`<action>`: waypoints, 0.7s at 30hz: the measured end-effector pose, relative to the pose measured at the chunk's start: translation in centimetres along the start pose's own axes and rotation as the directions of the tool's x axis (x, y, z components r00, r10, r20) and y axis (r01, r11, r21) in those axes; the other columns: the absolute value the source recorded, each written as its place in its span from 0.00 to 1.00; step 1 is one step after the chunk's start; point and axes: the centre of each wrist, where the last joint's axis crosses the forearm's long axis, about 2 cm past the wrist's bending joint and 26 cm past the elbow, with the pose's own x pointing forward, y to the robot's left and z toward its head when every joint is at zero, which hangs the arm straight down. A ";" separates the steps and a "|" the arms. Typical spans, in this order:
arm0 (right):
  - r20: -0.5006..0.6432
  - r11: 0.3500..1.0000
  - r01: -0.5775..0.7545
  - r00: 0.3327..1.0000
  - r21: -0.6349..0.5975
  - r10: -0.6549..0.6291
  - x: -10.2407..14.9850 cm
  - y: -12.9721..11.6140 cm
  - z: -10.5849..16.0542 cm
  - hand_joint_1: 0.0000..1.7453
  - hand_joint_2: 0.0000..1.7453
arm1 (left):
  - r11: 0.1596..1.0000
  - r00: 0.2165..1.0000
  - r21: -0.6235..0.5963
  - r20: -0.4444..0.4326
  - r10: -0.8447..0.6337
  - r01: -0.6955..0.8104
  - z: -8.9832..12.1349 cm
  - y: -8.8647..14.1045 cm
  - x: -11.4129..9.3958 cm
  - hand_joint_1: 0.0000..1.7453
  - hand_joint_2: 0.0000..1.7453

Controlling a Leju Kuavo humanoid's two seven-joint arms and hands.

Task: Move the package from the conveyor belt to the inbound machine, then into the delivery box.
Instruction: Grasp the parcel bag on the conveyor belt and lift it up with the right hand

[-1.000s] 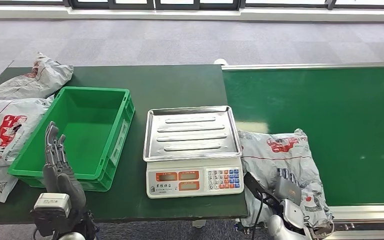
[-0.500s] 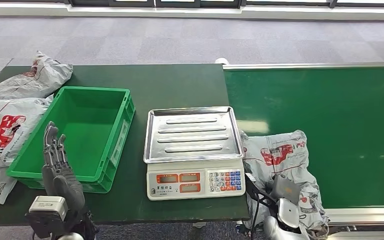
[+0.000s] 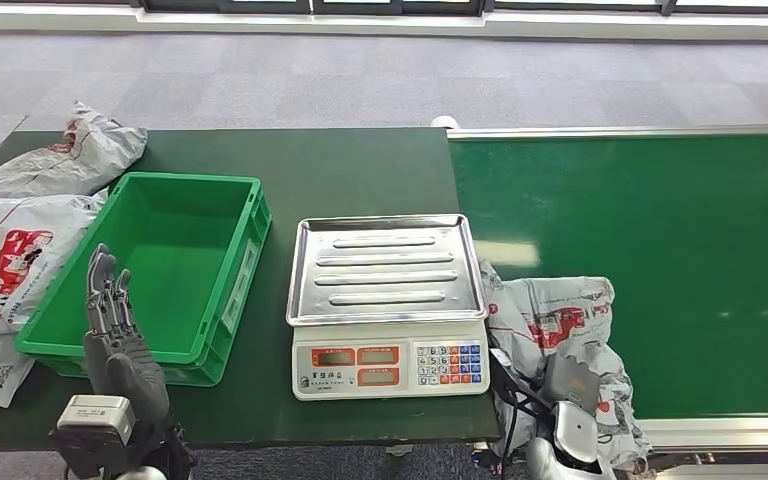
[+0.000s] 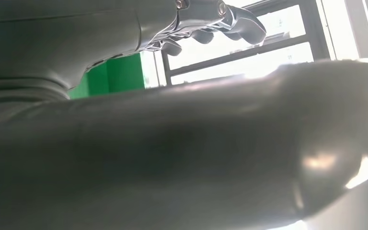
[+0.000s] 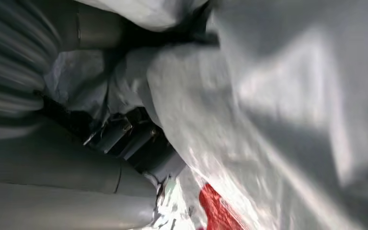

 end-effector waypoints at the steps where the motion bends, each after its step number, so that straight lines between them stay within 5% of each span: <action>1: -0.014 0.999 -0.015 1.000 -0.030 0.015 -0.3 -0.3 0.2 1.00 1.00 | 1.000 1.000 0.000 -0.002 -0.001 0.001 0.2 0.1 0.0 0.00 0.00; 8: -0.096 0.950 -0.103 0.992 -0.296 0.077 -3.7 -6.3 0.8 1.00 1.00 | 1.000 1.000 0.008 -0.008 -0.012 0.012 1.2 0.7 -0.1 0.00 0.00; 13: -0.080 0.836 -0.105 0.994 -0.539 0.073 -5.1 -11.7 1.5 1.00 1.00 | 1.000 1.000 0.004 0.007 0.002 -0.002 1.3 0.9 -0.2 0.00 0.00; 21: 0.057 0.668 -0.058 0.987 -0.742 0.149 -3.0 -18.1 2.2 1.00 1.00 | 1.000 1.000 -0.004 0.018 0.018 -0.018 0.7 0.7 -0.4 0.00 0.00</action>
